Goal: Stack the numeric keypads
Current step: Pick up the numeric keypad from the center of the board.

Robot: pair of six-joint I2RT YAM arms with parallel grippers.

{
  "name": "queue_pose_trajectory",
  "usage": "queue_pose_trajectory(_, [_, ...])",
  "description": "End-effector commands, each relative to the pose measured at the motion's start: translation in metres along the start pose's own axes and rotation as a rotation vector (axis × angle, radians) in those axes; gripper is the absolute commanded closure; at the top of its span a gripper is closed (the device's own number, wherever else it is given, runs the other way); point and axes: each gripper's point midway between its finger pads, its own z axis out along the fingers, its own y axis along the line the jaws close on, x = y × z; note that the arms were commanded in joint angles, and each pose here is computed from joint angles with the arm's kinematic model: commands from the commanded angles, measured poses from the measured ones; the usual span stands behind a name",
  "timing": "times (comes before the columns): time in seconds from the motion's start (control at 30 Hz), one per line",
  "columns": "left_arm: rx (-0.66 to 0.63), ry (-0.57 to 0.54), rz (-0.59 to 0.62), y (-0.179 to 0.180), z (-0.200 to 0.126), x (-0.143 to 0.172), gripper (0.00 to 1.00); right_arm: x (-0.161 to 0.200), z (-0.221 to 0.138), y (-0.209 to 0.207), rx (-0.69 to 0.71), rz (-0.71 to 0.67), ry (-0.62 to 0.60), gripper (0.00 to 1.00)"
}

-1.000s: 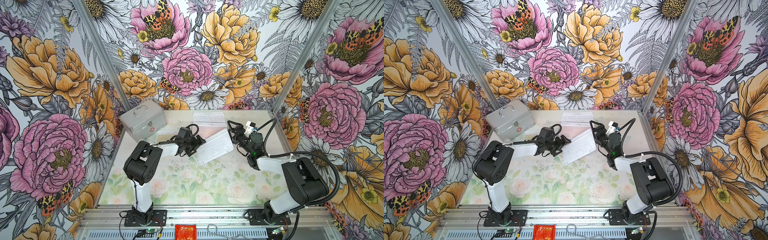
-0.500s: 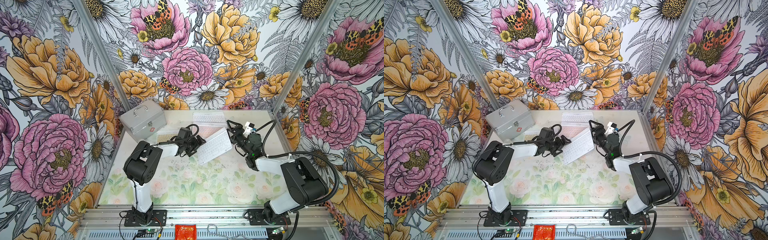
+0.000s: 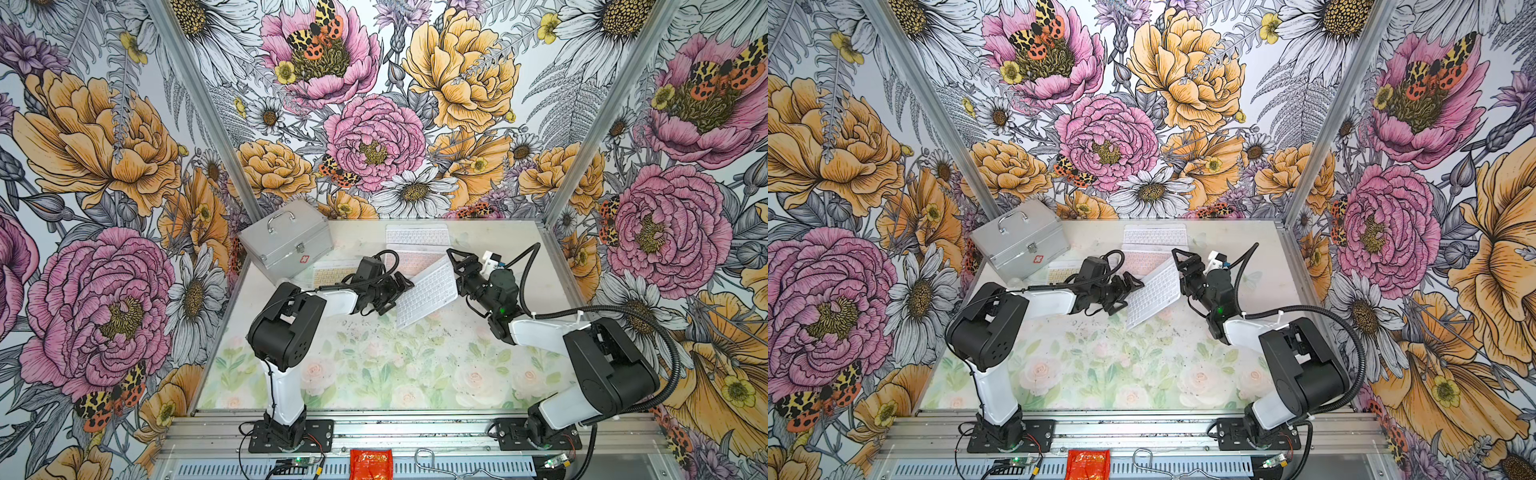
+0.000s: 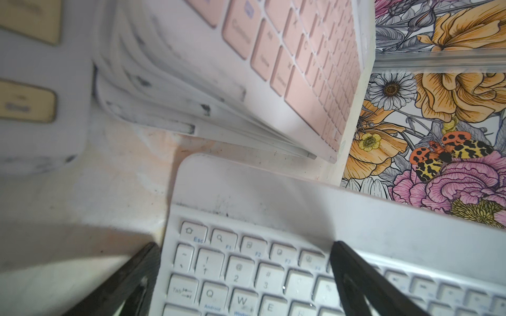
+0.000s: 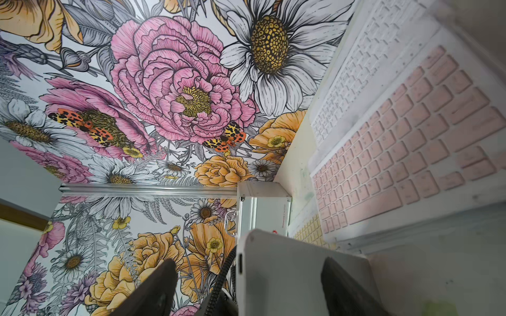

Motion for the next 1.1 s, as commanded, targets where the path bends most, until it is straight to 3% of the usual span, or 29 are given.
queue_pose_trajectory(0.0, [0.011, 0.03, -0.005, -0.001, -0.005, 0.009, 0.01, 0.005, -0.006, -0.004, 0.098, -0.079, 0.028, 0.23])
queue_pose_trajectory(0.17, [0.014, 0.031, -0.007, -0.001, -0.005, 0.01, 0.01, 0.006, -0.012, -0.004, 0.146, -0.133, 0.049, 0.32])
queue_pose_trajectory(0.5, [0.012, 0.024, -0.01, 0.002, -0.009, 0.01, 0.01, 0.015, -0.021, -0.005, 0.261, -0.277, 0.213, 0.51])
queue_pose_trajectory(0.63, [0.013, 0.023, -0.012, 0.002, -0.008, 0.01, 0.01, 0.01, -0.026, -0.008, 0.277, -0.305, 0.232, 0.66])
queue_pose_trajectory(0.87, [0.018, 0.02, -0.011, 0.001, -0.01, 0.01, 0.01, 0.007, -0.028, -0.008, 0.274, -0.344, 0.255, 0.78])
queue_pose_trajectory(1.07, [0.024, 0.015, -0.012, -0.001, -0.013, 0.009, 0.01, 0.007, -0.027, -0.005, 0.247, -0.397, 0.273, 0.99])
